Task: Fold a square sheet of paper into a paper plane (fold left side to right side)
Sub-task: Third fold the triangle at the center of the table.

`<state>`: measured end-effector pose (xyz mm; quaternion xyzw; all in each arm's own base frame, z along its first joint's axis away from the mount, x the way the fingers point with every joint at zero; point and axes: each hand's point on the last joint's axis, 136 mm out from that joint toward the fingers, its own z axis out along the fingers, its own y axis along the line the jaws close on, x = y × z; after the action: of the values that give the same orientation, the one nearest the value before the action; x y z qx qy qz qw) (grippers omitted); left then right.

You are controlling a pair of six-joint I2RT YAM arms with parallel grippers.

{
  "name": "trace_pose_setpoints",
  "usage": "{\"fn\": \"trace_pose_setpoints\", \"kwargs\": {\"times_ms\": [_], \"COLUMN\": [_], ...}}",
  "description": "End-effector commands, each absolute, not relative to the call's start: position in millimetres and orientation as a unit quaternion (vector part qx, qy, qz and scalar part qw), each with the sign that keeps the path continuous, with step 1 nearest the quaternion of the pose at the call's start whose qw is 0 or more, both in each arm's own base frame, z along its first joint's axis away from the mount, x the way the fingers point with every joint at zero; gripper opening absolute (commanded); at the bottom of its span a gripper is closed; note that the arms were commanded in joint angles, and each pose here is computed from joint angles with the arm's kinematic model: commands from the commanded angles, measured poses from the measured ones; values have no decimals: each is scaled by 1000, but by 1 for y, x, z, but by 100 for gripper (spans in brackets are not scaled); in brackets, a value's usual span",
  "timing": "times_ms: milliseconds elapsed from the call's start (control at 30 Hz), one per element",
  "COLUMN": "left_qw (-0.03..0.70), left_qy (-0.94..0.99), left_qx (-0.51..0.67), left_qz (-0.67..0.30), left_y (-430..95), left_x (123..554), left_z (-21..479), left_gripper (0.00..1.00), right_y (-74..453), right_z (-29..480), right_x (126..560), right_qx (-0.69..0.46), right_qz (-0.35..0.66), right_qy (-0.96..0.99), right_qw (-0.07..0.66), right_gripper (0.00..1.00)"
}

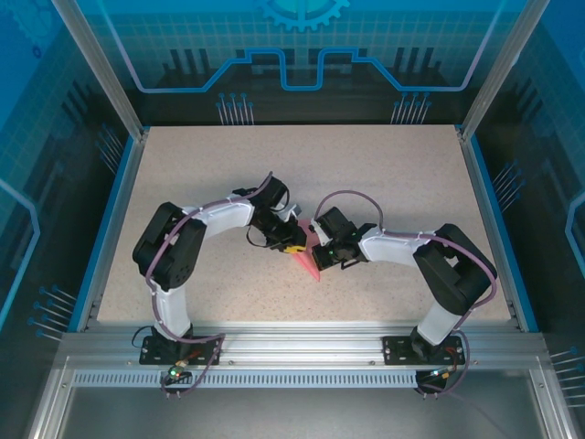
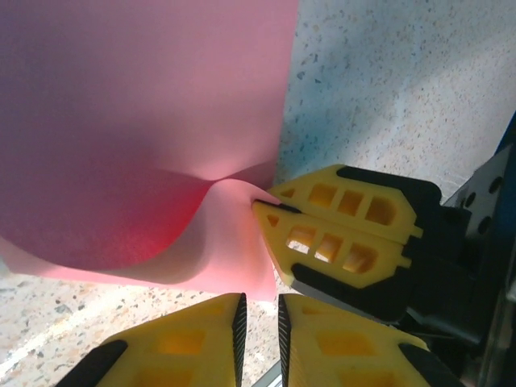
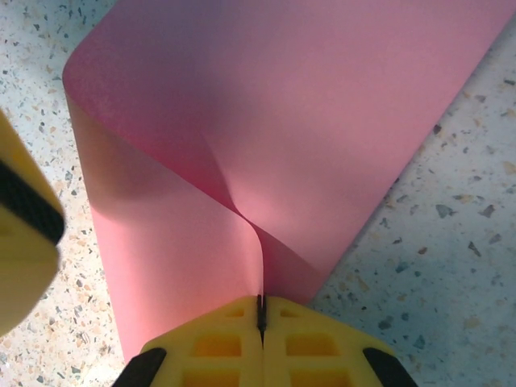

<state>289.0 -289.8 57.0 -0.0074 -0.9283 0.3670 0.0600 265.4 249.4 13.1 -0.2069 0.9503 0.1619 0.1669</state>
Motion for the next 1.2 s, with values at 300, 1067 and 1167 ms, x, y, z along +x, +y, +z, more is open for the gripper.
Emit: {"fn": "trace_pose_setpoints", "kwargs": {"times_ms": [300,1067,1167], "left_qw": [93,120,122], "left_qy": [-940,-957,-959], "left_qx": [15,41,46], "left_qz": [329,260,252], "left_y": [-281,-255,-252], "left_x": [276,257,256], "left_z": [21,-18,-23], "left_gripper": [19,16,16], "right_y": [224,234,244], "right_z": [-17,2,22], "right_x": [236,255,268], "right_qx": [-210,-192,-185], "right_qz": [119,141,160], "right_qy": [967,964,960], "right_qw": [86,115,137], "right_gripper": [0,1,11]}}
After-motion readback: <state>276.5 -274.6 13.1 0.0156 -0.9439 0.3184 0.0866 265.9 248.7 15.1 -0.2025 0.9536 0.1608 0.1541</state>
